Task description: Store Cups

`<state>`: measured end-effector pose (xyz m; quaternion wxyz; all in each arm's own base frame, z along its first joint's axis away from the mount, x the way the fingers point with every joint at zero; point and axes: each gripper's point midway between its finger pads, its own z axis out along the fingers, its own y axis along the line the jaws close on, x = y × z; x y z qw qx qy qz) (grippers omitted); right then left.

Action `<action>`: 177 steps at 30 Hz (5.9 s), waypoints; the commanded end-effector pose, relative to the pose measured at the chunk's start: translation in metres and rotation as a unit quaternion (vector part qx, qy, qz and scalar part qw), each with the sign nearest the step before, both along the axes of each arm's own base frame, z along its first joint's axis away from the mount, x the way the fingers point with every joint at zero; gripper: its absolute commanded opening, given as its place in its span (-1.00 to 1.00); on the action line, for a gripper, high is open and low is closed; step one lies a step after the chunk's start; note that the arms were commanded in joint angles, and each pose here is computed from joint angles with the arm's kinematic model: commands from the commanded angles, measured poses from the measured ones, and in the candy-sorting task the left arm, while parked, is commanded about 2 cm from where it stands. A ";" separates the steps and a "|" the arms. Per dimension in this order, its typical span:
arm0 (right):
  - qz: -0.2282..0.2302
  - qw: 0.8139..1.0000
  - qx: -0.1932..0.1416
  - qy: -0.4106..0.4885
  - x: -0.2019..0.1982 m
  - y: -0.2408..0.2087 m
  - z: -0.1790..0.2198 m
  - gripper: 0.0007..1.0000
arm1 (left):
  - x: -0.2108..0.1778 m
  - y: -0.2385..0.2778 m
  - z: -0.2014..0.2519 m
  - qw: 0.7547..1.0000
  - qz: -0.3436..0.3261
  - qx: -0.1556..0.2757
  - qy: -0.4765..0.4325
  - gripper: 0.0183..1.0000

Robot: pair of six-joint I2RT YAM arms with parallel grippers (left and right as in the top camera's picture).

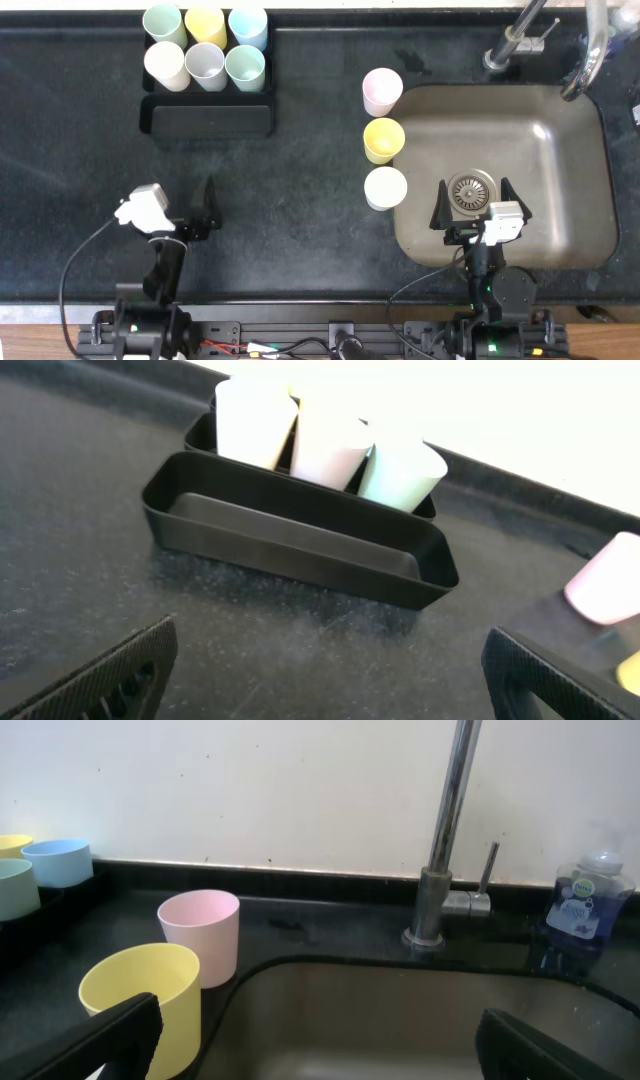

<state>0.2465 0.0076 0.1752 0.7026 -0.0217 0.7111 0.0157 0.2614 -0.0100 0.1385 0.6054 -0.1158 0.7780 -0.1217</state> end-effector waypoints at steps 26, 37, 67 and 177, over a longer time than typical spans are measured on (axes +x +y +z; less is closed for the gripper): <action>-0.003 1.000 -0.002 -0.002 0.000 -0.001 -0.003 0.99 | 0.153 -0.129 0.161 0.981 -0.128 -0.019 0.147 1.00; -0.003 1.000 -0.002 -0.002 0.000 -0.001 -0.003 0.99 | 0.172 -0.220 0.116 0.949 -0.145 -0.032 0.280 1.00; -0.003 1.000 -0.002 -0.002 0.000 -0.001 -0.003 0.99 | 0.216 -0.300 -0.024 0.913 -0.092 0.029 0.395 1.00; -0.003 1.000 -0.002 -0.002 0.000 -0.001 -0.002 0.99 | 0.089 0.092 0.049 0.789 0.455 -0.217 0.351 -0.97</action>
